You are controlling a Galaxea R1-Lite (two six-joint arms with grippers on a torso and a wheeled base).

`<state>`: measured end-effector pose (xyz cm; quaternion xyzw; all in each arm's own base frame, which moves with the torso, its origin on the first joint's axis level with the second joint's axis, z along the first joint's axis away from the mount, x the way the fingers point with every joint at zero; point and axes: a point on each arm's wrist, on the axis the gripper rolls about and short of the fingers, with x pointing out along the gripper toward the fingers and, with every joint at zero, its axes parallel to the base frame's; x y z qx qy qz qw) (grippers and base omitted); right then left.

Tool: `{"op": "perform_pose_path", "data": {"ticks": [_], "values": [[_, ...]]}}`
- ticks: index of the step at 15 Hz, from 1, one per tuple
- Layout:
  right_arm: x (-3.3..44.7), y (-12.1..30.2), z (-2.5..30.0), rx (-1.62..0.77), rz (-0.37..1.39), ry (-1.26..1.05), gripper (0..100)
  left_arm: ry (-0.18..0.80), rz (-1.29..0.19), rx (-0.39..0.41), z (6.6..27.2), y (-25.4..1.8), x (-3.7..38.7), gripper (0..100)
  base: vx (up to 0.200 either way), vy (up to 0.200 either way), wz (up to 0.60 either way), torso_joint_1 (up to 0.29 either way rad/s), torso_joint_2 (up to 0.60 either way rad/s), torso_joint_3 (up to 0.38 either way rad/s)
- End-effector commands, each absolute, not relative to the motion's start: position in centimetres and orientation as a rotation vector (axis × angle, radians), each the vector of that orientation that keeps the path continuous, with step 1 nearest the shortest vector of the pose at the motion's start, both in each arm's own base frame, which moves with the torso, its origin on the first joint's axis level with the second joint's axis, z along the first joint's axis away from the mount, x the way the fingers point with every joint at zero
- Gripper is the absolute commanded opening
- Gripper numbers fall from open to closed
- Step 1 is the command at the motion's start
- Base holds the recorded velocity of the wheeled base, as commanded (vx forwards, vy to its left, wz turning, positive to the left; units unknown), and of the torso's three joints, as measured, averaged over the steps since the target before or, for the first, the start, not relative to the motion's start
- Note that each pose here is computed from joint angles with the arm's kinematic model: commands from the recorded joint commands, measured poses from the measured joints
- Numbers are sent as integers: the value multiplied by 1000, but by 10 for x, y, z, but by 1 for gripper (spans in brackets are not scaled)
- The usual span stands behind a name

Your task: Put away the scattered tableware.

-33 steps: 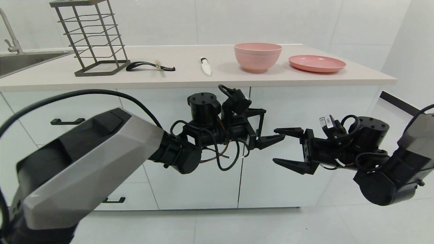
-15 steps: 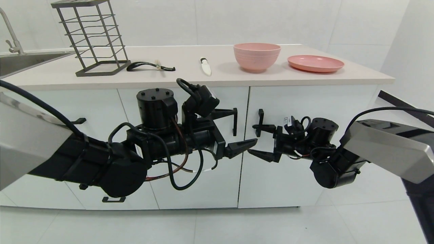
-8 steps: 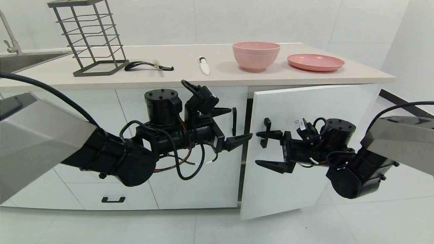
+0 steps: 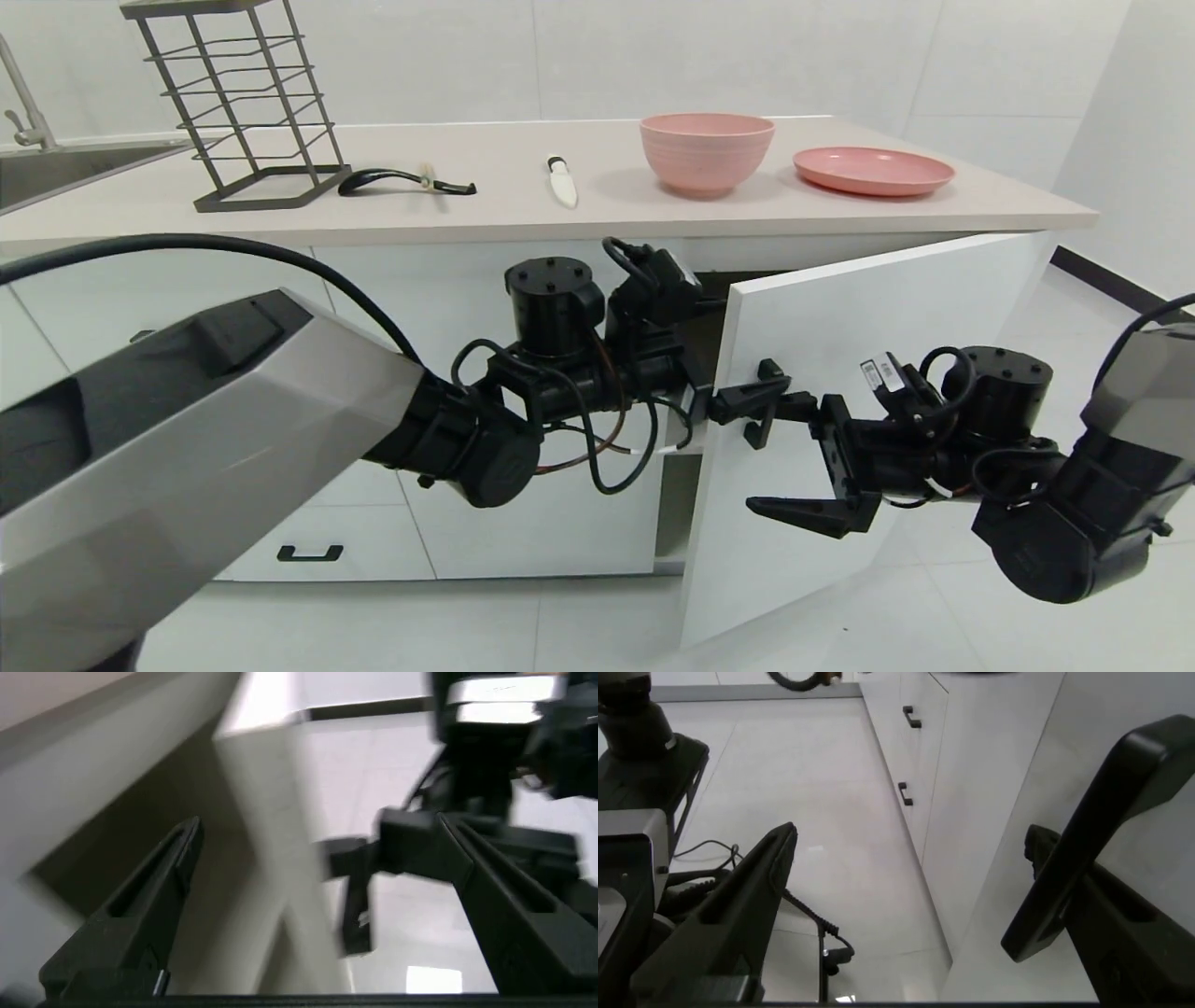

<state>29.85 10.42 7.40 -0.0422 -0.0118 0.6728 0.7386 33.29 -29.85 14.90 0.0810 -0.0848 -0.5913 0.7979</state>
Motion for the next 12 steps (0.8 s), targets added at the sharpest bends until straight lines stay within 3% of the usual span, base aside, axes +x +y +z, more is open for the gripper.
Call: {"op": "perform_pose_path", "data": {"ticks": [1,6,12], "values": [[297,101,83,-114,1466,-63,100,-173,-1284,172,136,-311,339,100,0,0,0,0,0,0],[315,71,73,-109,1361,-42,100,-230,-1330,162,143,-327,330,100,0,0,0,0,0,0],[326,39,67,-112,1259,-34,100,-188,-1310,129,142,-328,327,100,0,0,0,0,0,0]]}}
